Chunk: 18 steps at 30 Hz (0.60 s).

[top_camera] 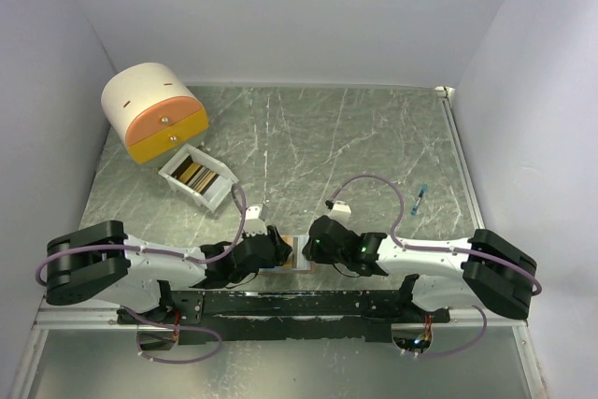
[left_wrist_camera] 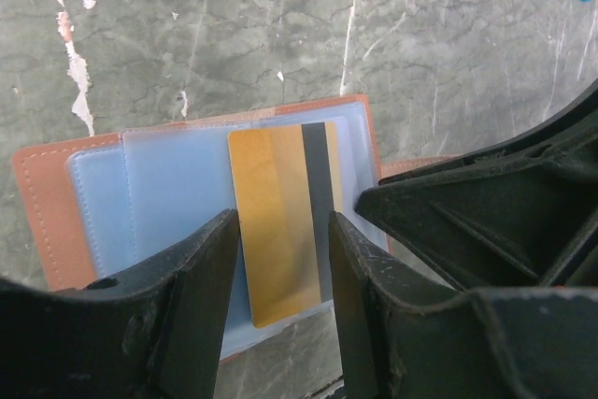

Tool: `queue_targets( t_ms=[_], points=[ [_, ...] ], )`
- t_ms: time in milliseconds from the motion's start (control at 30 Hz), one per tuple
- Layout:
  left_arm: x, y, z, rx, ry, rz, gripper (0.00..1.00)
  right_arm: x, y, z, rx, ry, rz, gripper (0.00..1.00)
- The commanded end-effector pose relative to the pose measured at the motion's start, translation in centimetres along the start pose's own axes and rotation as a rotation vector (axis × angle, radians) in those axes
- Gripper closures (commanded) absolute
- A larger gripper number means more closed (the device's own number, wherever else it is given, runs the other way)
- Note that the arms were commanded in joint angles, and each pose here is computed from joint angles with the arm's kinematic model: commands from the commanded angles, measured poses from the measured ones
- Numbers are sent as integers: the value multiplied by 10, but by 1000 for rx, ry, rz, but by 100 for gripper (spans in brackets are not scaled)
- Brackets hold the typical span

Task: Put the credit cards into the card holder
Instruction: Insert the credit card into the card holder.

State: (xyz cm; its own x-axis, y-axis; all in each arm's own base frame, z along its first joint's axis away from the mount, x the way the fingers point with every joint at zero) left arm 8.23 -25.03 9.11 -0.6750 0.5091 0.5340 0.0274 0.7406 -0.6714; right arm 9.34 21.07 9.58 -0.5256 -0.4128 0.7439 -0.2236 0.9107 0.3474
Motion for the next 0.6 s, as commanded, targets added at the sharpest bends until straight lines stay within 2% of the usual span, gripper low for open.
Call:
queue_targets(
  t_ms=[0,567],
  points=[
    [-4,-20,-1,-7,15,68,47,-4,-2,4,-15,12,-8,73],
    [-6,-29,4,-9,62,124,48,-10,5,5,-52,16,-55,74]
  ],
)
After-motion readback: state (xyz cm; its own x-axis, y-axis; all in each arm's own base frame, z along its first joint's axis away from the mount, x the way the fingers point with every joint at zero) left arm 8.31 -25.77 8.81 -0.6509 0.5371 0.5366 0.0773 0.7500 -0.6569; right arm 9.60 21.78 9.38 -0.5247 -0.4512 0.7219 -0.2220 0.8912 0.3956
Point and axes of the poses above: each gripper's point midway between its finger pads, its own x axis back along the fingers, its own y axis along the line the jaws close on, z = x × y, the point moved 10 cm from there along x, back along the fingers, and after that the axes turned 11 degrees about x, right-handed, at the moved point
